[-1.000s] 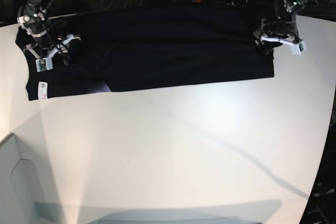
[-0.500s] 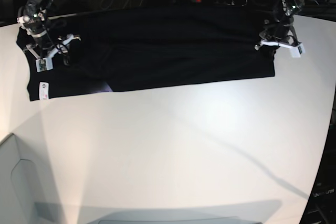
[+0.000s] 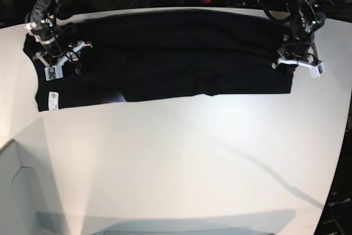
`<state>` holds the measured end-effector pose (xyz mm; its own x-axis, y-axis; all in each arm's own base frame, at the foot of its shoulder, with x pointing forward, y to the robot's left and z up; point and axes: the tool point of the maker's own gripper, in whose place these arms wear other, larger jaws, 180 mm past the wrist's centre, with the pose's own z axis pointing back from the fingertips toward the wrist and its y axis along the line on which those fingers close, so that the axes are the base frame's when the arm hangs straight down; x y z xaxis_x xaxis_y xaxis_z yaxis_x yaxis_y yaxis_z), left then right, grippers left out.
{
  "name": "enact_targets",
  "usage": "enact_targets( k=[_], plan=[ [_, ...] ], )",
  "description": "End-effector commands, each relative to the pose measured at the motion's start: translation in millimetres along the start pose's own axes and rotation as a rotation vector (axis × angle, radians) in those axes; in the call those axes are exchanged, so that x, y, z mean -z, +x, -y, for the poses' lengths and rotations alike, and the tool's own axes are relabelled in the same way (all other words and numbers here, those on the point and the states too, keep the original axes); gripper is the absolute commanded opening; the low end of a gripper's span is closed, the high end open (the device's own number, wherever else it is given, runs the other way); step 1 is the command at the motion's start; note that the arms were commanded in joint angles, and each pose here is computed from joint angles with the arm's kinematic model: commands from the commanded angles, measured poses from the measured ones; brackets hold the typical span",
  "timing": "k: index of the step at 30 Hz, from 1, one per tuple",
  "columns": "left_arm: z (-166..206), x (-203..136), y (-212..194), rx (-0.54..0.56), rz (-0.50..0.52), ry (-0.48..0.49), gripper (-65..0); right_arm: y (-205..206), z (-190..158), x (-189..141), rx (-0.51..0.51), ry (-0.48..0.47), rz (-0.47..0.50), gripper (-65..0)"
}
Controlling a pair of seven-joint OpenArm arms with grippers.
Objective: Fold the T-shirt properly
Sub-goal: 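Grasp the strip's end with the left gripper, then lift the strip's end with the left gripper and fold it toward the right gripper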
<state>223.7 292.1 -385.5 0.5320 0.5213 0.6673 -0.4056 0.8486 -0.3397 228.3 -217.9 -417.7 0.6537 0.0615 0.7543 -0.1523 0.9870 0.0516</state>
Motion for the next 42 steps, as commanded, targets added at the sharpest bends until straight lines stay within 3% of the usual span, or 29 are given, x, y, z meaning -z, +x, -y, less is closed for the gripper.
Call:
enact_targets(
  k=[1, 7, 17, 21, 26, 35, 42],
  plan=[
    [13, -6, 22, 0.029, 0.07, -0.034, -65.0, 1, -1, -1, -0.009, 0.004, -0.003, -33.3],
    [59, -30, 49, 0.062, 0.19, -0.115, -65.0, 0, -6, 1, 0.008, 0.011, 0.0, -33.3],
    [194, -32, -27, 0.032, -0.011, -0.411, -65.0, 0, -7, 1, 0.01, 0.012, 0.002, -33.3],
    [245, -36, -59, 0.097, -0.087, -0.476, -65.0, 1, -7, 1, 0.009, 0.012, 0.004, -33.3],
    [297, -45, -76, 0.219, -0.031, -0.578, -65.0, 1, -7, 1, 0.008, 0.011, 0.003, -33.3],
    [342, -46, -142, 0.414, -0.061, -0.663, -65.0, 7, -5, 3, 0.002, 0.008, 0.016, -33.3],
    [346, -37, -153, 0.426, -0.049, -0.67, -65.0, 9, -4, 3, 0.001, 0.008, 0.021, -33.3]
  ],
)
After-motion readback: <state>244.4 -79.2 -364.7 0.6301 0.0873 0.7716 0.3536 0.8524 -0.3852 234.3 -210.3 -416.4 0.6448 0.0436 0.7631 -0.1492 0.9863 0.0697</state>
